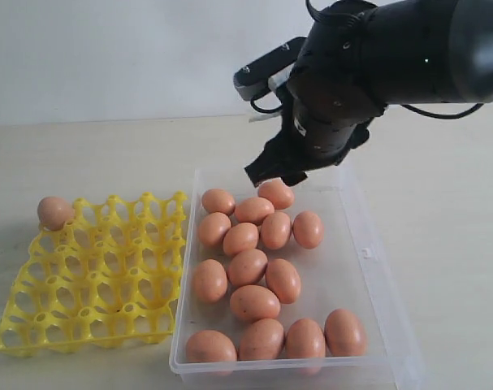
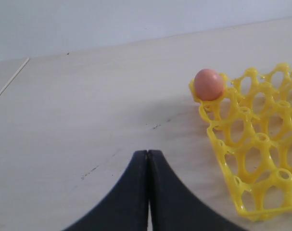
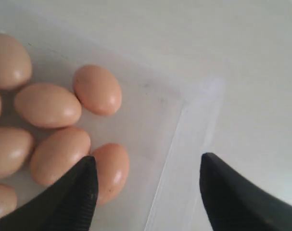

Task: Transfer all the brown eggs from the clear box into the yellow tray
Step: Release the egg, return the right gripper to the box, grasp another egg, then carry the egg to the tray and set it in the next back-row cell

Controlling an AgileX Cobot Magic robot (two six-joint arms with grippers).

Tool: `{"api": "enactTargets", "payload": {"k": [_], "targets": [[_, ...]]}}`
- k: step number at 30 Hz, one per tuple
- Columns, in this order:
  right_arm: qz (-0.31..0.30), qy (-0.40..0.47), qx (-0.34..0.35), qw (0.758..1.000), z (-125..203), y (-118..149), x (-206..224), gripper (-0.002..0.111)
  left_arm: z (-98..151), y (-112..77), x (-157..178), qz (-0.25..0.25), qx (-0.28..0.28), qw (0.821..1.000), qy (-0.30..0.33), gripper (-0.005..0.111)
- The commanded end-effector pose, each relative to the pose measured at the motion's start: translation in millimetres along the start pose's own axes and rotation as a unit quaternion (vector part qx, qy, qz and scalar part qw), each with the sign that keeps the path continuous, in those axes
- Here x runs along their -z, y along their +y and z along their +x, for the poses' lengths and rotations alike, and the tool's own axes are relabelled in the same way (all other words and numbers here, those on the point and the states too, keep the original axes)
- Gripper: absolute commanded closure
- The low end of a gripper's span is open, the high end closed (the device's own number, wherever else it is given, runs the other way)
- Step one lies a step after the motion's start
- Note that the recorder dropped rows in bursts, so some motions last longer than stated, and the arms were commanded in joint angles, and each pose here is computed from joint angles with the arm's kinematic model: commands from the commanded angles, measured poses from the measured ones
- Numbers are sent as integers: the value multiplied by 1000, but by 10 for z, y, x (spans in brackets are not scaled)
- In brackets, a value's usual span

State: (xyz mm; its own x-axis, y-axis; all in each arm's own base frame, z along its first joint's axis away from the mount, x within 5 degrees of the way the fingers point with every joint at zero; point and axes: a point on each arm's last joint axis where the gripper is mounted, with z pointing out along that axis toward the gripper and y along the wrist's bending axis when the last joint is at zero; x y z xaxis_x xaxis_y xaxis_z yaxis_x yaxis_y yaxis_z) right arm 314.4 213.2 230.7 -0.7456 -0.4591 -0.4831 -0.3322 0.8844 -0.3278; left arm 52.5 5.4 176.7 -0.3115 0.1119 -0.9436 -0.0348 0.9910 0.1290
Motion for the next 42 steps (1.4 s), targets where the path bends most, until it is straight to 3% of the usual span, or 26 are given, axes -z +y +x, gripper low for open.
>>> {"api": "enactTargets", "payload": {"k": [1,5,17,24,33,35,36,37,38,40,42], "targets": [[-1,82,-55,995,153,-15,-161,49,-23,-2,9,3,1,1000,-10,107],[-62,141,-60,986,251,22,-354,49,-23,-2,9,3,1,1000,-10,107],[-91,122,-117,981,219,-105,-640,49,-23,-2,9,3,1,1000,-10,107],[-117,107,-143,977,213,-14,-821,49,-23,-2,9,3,1,1000,-10,107],[-109,122,-124,979,307,65,-1078,51,-23,-2,9,3,1,1000,-10,107],[-110,123,-124,978,317,76,-1102,60,-23,-2,9,3,1,1000,-10,107],[-110,123,-125,978,317,79,-1104,75,-23,-2,9,3,1,1000,-10,107],[-111,120,-127,978,307,74,-1090,83,-23,-2,9,3,1,1000,-10,107],[-115,109,-117,980,273,54,-1039,103,-23,-2,9,3,1,1000,-10,107],[-143,60,-106,982,139,26,-872,108,-23,-2,9,3,1,1000,-10,107],[-195,-61,-55,977,-115,138,-535,108,-23,-2,9,3,1,1000,-10,107]]}}
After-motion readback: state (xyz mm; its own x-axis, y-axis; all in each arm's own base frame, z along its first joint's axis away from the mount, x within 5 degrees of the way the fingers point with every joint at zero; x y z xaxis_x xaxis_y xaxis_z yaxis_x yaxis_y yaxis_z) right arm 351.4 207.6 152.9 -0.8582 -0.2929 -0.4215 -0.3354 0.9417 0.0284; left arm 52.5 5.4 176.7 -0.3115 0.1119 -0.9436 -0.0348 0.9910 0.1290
